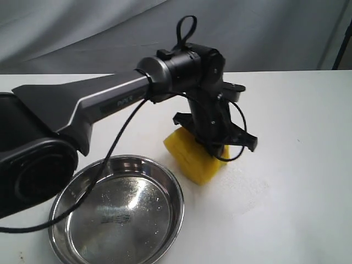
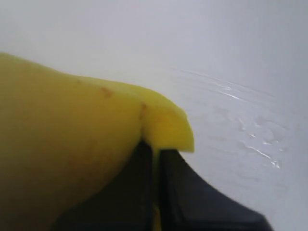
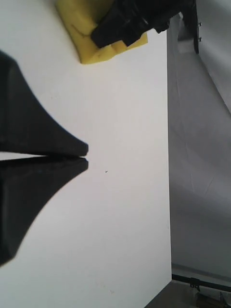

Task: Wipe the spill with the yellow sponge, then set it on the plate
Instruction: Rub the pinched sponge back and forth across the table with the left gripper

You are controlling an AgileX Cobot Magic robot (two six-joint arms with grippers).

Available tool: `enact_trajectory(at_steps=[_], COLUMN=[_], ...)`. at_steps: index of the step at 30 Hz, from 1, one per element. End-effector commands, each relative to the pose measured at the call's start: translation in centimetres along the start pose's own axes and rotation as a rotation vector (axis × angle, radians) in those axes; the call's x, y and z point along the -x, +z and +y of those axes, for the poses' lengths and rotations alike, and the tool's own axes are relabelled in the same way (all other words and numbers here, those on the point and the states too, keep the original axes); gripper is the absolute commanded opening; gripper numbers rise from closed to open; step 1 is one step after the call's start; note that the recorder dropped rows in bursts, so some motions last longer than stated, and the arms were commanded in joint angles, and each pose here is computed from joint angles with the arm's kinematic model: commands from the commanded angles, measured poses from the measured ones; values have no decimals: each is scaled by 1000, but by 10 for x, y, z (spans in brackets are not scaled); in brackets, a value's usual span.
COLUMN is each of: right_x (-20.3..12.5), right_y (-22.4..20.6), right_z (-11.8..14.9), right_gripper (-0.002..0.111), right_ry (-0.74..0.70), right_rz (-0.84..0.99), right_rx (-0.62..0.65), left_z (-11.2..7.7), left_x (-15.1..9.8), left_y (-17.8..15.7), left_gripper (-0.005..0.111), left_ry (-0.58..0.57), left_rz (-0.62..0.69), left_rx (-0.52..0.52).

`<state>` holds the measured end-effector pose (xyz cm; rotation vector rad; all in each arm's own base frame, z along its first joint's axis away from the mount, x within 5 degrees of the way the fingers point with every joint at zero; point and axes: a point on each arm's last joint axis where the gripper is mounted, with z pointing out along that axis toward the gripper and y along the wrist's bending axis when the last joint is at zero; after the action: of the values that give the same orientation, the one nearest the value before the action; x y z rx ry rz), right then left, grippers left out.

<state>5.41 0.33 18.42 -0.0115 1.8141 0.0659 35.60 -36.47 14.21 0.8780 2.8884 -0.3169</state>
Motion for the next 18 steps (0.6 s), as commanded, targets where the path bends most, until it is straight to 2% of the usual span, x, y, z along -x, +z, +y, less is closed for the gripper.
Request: enact_trajectory(at_steps=[1,5,9,16,17,18], right_x=[0,0,0,0,0,0], right_y=[0,0,0,0,0,0], right_z=[0,0,0,0,0,0], right_gripper=[0,0,0,0,0,0], right_ry=[-3,-3,-3,-3,-3,-3], right_rz=[-5,-5,-5,-5,-5,-5], right_rx=[-3,-3,-3,-3,-3,-3], left_z=[-45,-68,-71,-40,-33,-18], left_x=[-12,-21,-22,-12,-10,-6], left_y=[10,13,13,10,9,7], left_gripper=[0,0,0,0,0,0], left_ry=[82,130,146,105,88,50], left_rz=[16,26,26,13,11,10], left_rx=[-38,-45,-38,15,17,23])
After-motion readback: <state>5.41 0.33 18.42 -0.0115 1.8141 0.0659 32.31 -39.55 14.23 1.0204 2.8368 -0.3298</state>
